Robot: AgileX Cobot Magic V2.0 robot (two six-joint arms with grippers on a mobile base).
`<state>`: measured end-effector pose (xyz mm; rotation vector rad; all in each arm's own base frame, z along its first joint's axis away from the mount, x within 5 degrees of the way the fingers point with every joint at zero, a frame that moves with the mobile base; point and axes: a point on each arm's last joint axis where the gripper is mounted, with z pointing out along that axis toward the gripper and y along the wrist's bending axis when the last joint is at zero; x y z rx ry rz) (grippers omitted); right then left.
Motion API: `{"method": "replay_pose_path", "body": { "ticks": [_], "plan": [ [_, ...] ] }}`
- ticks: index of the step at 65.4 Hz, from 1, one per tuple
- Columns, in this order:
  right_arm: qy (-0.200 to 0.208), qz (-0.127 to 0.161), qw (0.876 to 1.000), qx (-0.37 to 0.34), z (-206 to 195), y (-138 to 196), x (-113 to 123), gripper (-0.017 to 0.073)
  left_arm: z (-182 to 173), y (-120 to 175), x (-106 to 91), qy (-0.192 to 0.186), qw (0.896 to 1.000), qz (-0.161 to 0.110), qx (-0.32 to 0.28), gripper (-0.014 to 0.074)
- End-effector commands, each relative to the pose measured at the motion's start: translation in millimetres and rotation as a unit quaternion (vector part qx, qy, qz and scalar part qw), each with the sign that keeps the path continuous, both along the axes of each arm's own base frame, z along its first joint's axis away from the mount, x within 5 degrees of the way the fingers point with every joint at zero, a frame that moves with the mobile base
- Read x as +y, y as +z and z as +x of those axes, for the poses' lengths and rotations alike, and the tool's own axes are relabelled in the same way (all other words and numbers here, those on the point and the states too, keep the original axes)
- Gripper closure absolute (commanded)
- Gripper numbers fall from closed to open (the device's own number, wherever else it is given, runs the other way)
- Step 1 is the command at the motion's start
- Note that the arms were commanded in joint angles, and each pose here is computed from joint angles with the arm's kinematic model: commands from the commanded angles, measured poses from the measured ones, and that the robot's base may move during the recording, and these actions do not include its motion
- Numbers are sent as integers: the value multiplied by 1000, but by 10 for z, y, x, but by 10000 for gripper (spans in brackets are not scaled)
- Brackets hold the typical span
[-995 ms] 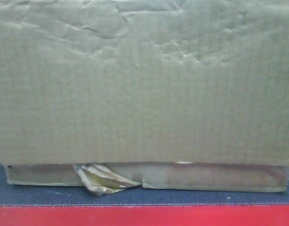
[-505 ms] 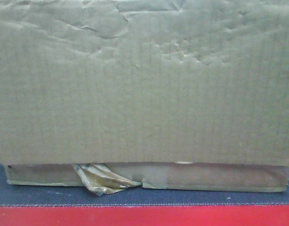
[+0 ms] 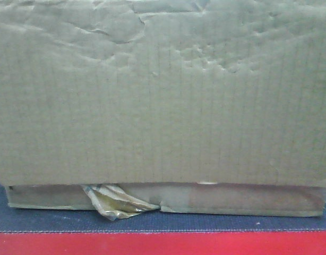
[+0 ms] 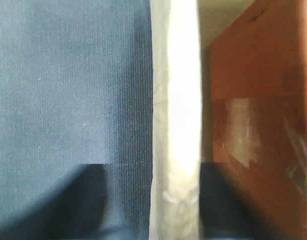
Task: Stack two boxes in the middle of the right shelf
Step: 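Lift the two stacked boxes off the table with both grippers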
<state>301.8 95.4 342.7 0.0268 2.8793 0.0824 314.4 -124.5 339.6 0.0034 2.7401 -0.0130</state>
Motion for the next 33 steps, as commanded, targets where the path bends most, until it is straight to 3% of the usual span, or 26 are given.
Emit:
{"method": "replay_pose_path", "body": {
  "ticks": [1,11,19,27,33],
  "plan": [
    [-14,-13,998,-59,94,42,-42,720,18,32,9,-1,1000,-2,-17,697],
    [-30,-37,996,-80,62,111,-57,727,35,86,20,11,999,-4,-34,705],
    [-25,-51,993,-105,-21,220,-33,727,12,247,111,40,996,12,-77,705],
    [-13,-34,985,-170,-39,377,-7,727,-25,460,199,56,989,21,-138,705],
    [-6,-18,974,-224,-24,501,-1,727,-49,610,212,49,982,8,-182,705]
  ]
}}
